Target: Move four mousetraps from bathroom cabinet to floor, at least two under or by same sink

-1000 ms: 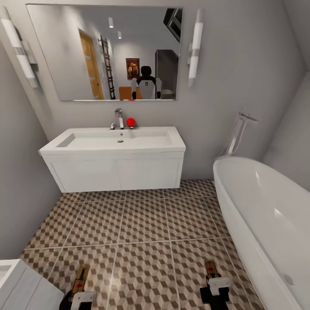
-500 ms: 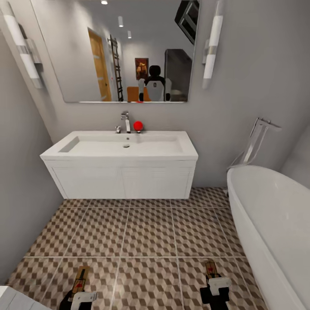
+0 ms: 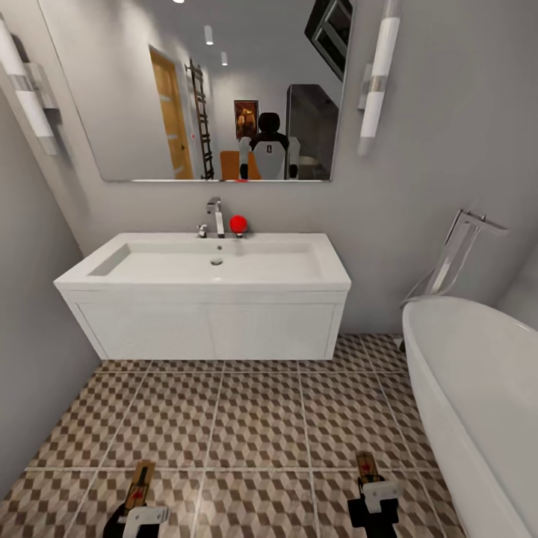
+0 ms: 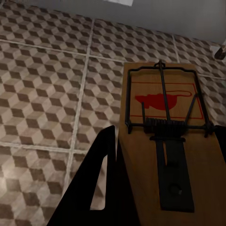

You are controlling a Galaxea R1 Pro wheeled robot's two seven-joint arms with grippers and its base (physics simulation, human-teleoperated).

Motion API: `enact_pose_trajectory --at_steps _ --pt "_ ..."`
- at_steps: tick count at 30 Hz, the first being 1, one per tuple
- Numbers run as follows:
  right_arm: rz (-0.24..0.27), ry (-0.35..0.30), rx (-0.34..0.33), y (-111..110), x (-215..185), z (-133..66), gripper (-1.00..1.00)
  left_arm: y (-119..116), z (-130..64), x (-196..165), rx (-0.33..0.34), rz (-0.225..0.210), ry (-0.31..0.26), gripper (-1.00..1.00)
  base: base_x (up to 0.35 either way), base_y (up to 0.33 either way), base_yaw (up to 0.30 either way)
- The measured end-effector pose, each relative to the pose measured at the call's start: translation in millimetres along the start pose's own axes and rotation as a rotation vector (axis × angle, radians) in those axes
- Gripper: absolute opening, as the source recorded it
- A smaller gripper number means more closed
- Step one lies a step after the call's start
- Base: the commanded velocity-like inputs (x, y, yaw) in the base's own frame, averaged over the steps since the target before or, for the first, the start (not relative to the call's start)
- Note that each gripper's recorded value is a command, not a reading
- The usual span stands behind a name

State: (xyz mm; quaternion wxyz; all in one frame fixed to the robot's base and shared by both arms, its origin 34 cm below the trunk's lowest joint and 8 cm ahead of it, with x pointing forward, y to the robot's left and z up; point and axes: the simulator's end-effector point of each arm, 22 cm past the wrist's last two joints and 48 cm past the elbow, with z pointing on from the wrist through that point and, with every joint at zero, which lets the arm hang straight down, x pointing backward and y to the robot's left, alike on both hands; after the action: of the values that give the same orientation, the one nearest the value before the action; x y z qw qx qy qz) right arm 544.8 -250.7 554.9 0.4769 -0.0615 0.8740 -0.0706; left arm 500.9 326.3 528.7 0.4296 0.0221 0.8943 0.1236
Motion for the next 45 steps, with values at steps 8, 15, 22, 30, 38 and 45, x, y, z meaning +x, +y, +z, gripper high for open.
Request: enact_pose_trajectory --at_steps 8,15,22,30,38,45 --pt "0.020 0.021 0.000 8 13 -8.9 -1.00 3 -6.1 9 0.004 0.010 0.004 -1.00 0.078 0.000 0.000" --pt "0.034 0.062 -0.024 29 35 -27.0 -1.00 -1 -21.5 34 0.012 0.014 0.044 -1.00 0.000 0.000 0.000" --pt "0.048 0.098 -0.041 45 55 -45.7 -1.00 -2 -38.0 59 0.020 0.022 0.083 -1.00 0.000 0.000 0.000" --pt "0.049 0.110 -0.043 47 62 -51.9 -1.00 1 -50.7 77 0.021 0.030 0.113 -1.00 0.000 0.000 0.000" --pt "0.051 0.110 -0.047 49 61 -52.1 -1.00 8 -49.7 78 0.012 0.036 0.113 -1.00 0.000 0.000 0.000" --pt "0.050 0.110 -0.045 49 62 -52.0 -1.00 3 -50.1 77 0.018 0.032 0.111 -1.00 0.000 0.000 0.000"
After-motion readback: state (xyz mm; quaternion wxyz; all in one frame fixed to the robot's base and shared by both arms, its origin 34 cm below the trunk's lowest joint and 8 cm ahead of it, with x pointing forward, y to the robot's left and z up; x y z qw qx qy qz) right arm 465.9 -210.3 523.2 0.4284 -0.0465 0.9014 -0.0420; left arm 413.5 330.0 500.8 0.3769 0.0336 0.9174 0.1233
